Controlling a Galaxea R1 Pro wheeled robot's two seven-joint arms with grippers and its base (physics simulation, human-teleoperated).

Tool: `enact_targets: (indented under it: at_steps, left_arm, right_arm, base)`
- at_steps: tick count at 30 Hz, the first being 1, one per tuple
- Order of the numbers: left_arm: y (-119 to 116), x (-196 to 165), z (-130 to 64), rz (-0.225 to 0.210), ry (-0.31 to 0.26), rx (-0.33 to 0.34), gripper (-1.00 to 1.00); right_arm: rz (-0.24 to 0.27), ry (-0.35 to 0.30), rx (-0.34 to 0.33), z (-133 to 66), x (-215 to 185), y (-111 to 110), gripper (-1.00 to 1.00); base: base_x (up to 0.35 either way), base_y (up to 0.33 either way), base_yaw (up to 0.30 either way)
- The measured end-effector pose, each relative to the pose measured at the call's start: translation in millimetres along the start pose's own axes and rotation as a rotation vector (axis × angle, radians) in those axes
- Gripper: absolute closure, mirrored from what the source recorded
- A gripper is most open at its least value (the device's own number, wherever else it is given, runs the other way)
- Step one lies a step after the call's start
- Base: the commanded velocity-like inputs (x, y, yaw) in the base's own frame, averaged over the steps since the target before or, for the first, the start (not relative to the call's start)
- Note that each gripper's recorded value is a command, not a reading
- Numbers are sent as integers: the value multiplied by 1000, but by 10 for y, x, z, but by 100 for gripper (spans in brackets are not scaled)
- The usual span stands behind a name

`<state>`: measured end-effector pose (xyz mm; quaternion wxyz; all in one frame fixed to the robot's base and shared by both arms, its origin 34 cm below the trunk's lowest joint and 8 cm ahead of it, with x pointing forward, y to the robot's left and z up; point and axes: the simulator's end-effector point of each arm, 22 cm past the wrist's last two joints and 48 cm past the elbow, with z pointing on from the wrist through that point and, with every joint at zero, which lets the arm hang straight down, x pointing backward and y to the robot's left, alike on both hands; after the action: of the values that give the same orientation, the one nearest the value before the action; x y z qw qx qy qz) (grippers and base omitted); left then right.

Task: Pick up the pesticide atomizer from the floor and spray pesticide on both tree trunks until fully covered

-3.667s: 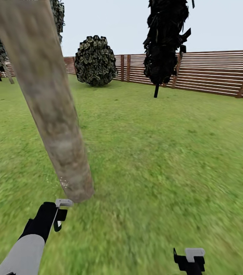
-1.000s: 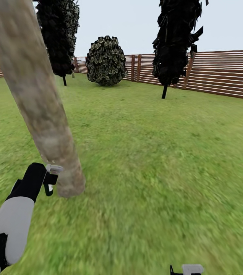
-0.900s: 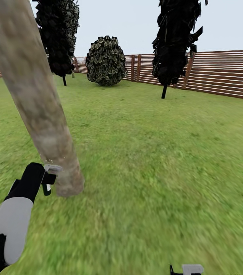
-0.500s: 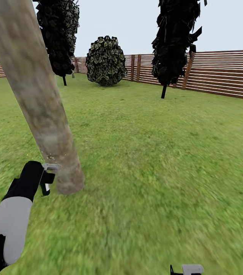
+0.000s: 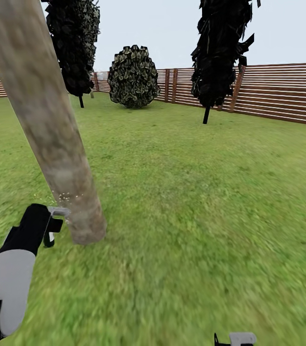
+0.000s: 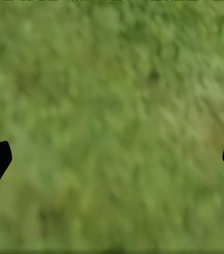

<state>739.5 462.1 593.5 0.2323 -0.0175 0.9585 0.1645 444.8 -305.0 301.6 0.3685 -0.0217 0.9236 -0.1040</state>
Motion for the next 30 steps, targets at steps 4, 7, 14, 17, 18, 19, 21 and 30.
enact_targets:
  at_steps: [4, 7, 14, 17, 18, 19, 21, 30]
  left_arm:
    - [23, 2, 0, -4, 0, -8, 100]
    - [62, 54, 33, -1, 11, -11, 100]
    - [-687, -71, -46, 19, -5, 94, 100]
    - [-678, -89, -58, 21, -10, 87, 100]
    - [-626, -78, -51, 18, -9, 79, 100]
    - [-475, -46, -29, 16, -5, 55, 100]
    - [-201, -5, -3, 8, 1, 18, 100]
    - [-234, 37, 27, 6, 9, 29, 100]
  right_arm:
    - [0, -12, -2, 9, -39, 4, -100]
    - [6, -47, 2, 56, -188, -24, -100]
    - [0, -52, 3, 66, -207, -53, -100]
    - [-1, -53, 2, 67, -210, -52, -100]
    - [-1, -53, 2, 67, -210, -51, -100]
    - [-1, -53, 1, 67, -211, -50, -100]
    - [-2, -53, 1, 67, -211, -49, -100]
    - [0, -53, 2, 67, -210, -54, -100]
  base:
    - [0, 0, 0]
    - [0, 0, 0]
    - [0, 0, 0]
    - [0, 0, 0]
    - [0, 0, 0]
    - [0, 0, 0]
    - [0, 0, 0]
    - [108, -162, 4]
